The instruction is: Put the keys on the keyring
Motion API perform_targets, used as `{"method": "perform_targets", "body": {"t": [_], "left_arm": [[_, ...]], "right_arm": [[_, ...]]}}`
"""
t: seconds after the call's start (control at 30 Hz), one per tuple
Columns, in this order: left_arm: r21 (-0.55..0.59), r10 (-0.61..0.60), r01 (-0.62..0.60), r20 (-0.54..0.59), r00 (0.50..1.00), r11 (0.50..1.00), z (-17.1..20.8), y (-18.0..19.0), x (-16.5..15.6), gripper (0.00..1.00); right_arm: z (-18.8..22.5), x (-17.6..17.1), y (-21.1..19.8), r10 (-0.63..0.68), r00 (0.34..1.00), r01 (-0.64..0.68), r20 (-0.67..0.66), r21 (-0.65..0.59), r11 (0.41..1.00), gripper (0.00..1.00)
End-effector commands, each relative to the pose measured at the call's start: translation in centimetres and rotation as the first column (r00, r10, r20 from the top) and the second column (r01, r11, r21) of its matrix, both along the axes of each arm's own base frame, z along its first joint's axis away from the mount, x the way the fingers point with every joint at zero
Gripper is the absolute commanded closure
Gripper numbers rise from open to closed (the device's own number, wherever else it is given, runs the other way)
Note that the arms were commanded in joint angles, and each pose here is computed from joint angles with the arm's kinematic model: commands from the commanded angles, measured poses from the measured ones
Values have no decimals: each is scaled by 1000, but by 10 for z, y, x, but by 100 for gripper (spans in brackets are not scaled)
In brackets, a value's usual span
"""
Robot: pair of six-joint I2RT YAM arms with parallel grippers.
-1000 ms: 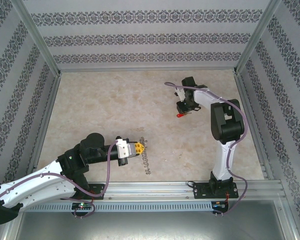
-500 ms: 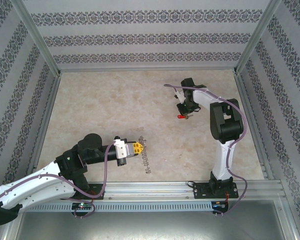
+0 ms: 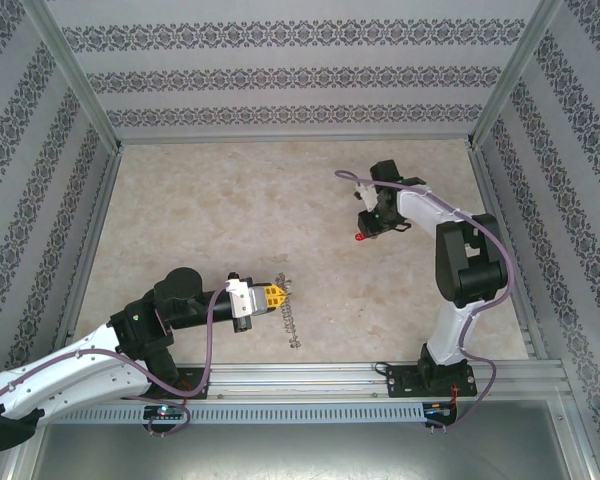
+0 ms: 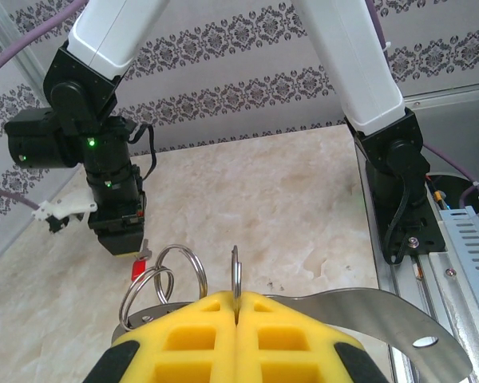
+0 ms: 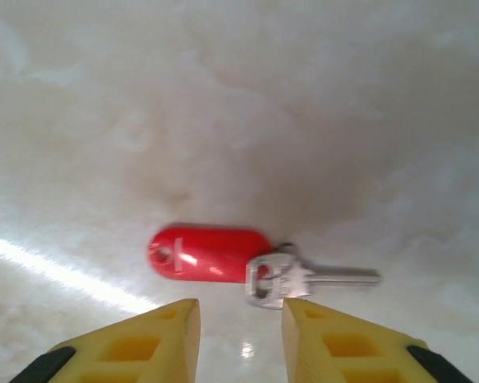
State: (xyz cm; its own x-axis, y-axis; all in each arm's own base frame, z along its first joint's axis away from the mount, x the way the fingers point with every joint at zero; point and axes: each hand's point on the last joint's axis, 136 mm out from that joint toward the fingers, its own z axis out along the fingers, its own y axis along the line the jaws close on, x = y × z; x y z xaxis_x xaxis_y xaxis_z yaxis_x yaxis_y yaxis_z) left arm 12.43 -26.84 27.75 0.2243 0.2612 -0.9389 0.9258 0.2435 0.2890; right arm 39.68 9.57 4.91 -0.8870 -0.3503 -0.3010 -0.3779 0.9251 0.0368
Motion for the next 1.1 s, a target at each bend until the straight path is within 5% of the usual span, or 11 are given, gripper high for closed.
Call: {"method": "perform_targets", "body": {"t": [0.0,1.07], "left_arm": [[-70,-18,21,42,999,997,20,-1,-5,100],[-80,-30,35,64,997,996,24,2,-13,100]], "right_arm": [[-4,5,0,-31,999,32,-14,44,999,67],[-29,10,-1,-28,995,30,-96,23,999,75]]}}
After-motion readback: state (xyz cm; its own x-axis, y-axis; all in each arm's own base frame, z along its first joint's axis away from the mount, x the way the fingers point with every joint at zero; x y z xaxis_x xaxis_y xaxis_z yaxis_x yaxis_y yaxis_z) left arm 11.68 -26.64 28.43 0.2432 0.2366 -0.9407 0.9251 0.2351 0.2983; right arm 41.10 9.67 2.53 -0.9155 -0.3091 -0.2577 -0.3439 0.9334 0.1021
